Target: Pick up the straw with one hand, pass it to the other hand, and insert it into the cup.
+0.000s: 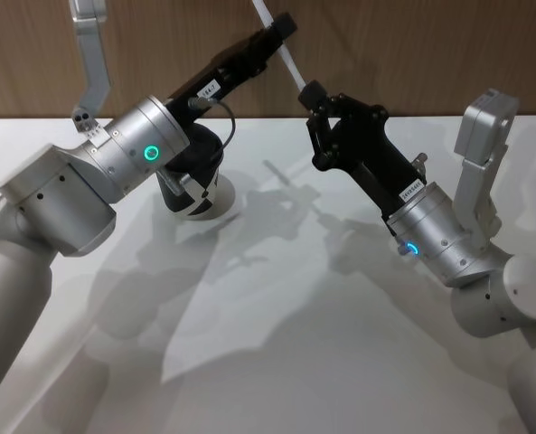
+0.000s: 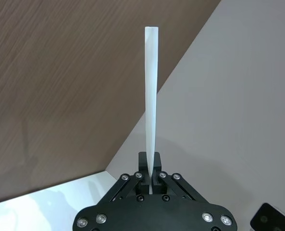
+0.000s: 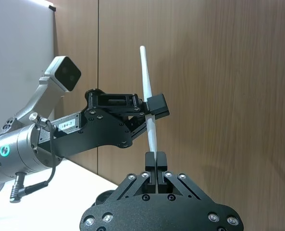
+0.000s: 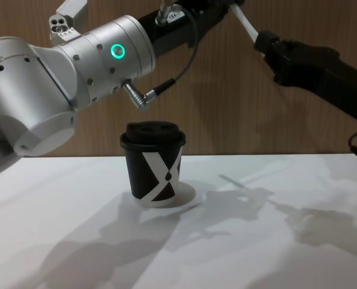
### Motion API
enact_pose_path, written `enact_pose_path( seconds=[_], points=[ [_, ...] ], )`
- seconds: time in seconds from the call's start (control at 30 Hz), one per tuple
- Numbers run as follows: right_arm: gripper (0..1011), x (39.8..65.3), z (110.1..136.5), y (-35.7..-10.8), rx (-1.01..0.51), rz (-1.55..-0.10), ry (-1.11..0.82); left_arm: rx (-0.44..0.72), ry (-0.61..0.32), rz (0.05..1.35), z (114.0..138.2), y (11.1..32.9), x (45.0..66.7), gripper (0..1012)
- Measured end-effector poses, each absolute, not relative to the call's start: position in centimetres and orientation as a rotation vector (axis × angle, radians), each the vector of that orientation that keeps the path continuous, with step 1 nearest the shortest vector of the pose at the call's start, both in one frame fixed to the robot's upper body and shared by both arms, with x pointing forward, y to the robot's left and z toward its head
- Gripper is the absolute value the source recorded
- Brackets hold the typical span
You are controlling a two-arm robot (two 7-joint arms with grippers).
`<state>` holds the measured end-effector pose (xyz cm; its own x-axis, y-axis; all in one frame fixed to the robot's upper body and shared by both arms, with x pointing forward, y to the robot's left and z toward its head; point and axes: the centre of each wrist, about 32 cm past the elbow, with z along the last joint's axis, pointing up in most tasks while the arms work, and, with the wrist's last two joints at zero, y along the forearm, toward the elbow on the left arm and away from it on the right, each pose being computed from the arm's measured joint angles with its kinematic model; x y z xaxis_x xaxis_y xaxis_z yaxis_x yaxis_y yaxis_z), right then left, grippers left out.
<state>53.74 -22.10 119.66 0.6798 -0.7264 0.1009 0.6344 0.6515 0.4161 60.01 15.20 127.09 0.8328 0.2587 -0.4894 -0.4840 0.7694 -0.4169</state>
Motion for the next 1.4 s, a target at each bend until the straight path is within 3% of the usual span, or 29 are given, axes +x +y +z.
enact_pose_path(
  seconds=[0.2, 0.67, 1.07, 1.17, 1.4],
  points=[
    [144, 53.7, 119.7, -22.1, 0.365, -0.783, -0.270, -0.560, 0.424, 0.419, 127.2, 15.3, 60.0, 7],
    [594, 53.7, 119.7, -22.1, 0.365, -0.783, -0.270, -0.553, 0.405, 0.442, 127.4, 15.7, 60.0, 6],
    [957, 53.7, 119.7, -22.1, 0.365, -0.783, -0.270, -0.496, 0.271, 0.550, 127.9, 16.2, 58.9, 7],
    [1001, 53.7, 119.7, -22.1, 0.365, -0.783, -0.270, -0.482, 0.225, 0.586, 128.0, 16.3, 58.5, 7],
    [1001, 53.7, 119.7, -22.1, 0.365, -0.783, -0.270, -0.450, 0.104, 0.677, 128.4, 16.8, 57.4, 7]
  ],
)
